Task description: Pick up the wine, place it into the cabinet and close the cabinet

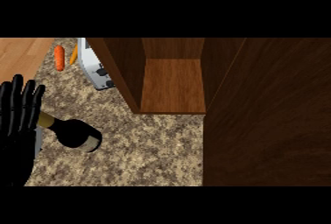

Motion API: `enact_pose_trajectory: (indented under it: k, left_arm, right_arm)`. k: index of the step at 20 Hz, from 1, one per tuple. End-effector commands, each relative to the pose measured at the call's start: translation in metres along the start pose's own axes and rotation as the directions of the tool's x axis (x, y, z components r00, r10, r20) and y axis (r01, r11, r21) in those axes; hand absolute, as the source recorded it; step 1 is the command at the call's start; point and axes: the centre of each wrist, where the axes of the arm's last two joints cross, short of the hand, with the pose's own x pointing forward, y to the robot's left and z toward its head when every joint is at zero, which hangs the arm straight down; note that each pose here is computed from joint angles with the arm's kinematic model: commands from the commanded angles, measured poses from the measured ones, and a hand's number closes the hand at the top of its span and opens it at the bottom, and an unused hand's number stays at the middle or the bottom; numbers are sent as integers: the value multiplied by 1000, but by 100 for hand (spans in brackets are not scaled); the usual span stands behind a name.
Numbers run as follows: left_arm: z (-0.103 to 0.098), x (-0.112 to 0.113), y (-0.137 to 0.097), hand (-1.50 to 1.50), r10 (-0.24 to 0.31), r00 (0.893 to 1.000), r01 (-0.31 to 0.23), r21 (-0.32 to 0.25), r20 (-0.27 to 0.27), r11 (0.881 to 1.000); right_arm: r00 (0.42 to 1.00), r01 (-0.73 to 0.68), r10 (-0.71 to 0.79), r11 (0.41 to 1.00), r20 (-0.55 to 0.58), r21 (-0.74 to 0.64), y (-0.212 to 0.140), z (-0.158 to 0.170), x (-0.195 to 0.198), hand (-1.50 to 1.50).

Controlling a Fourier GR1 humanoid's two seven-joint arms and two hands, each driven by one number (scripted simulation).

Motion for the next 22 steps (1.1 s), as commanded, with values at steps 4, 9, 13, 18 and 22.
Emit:
enact_pose_trajectory:
  k: [4, 9, 13, 18, 22]
  left_arm:
    - [-36, -4, 3, -150, 171, 985, -175, -249, -38, 953]
    - [-42, -17, -6, -150, 330, 899, -417, -330, -290, 847]
    - [-48, 20, -4, -150, 349, 873, -463, -357, -340, 811]
    - [-44, 72, -2, -150, 354, 868, -474, -367, -349, 800]
    - [-32, 92, 6, -150, 344, 862, -475, -357, -372, 804]
  right_arm:
    - [1000, 20, -20, 999, 16, -26, 17, 16, 5, -150]
    - [978, 203, -182, 942, -101, 267, 28, 32, 15, -150]
    - [975, 210, -181, 940, -129, 269, 28, 55, 51, -150]
    - [974, 210, -179, 940, -136, 267, 19, 62, 81, -150]
    - [975, 212, -183, 939, -129, 273, 18, 63, 81, -150]
